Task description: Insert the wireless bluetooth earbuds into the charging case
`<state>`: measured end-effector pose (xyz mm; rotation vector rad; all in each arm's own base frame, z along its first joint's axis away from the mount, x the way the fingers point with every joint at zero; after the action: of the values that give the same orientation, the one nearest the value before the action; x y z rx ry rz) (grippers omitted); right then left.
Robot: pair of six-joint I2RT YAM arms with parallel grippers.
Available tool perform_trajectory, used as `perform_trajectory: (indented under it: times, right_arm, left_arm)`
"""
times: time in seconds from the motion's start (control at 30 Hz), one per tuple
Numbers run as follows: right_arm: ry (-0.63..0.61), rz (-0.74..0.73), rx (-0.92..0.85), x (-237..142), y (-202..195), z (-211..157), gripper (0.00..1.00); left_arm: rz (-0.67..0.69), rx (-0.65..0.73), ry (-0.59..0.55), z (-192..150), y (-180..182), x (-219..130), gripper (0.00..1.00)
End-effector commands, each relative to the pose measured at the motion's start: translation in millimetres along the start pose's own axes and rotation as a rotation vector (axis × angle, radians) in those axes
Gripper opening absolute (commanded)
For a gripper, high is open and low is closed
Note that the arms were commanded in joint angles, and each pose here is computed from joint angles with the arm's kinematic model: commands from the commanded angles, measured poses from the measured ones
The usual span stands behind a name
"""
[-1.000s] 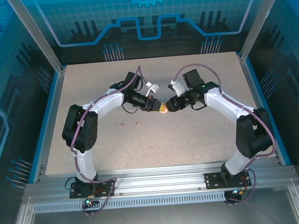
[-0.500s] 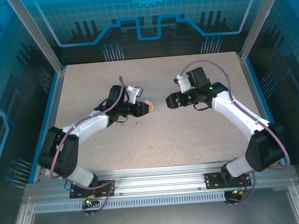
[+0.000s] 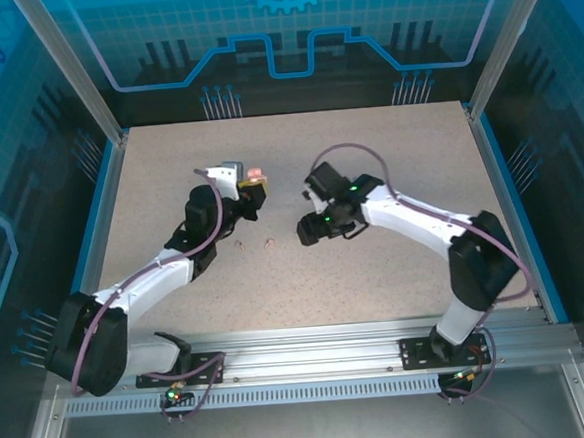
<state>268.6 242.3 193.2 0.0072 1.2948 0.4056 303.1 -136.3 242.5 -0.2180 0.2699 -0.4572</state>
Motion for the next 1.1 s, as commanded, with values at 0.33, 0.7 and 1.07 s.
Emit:
perform_trajectory:
  times: [0.33,0.7,1.07]
  right_arm:
    - [0.041,-0.243,0.159,63.2,61.2,15.1,0.71]
    - [0.029,-0.318,0.180,104.3,90.5,34.9,0.71]
    - [0.050,-0.371,0.196,133.4,83.3,35.8,0.69]
  left_arm:
    - [0.296,-0.094,-0.171,31.0,29.3,-14.9,0.00]
    - [0.367,-0.193,-0.195,29.3,46.1,-24.5,0.00]
    - [0.367,-0.195,-0.183,23.3,47.3,-30.7,0.00]
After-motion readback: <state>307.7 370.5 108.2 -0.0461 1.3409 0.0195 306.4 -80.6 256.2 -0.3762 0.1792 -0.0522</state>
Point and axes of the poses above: each hand's point on the last joint's axis, 136 mm out from that joint toward the fingers, its own x axis out along the fingers, its own y axis along the line the jaws close on, z = x × y, the point moved 9 cm from there along -x, back along the fingers, and after that the axes turned 5 degrees about x, right-handed, at the moved point
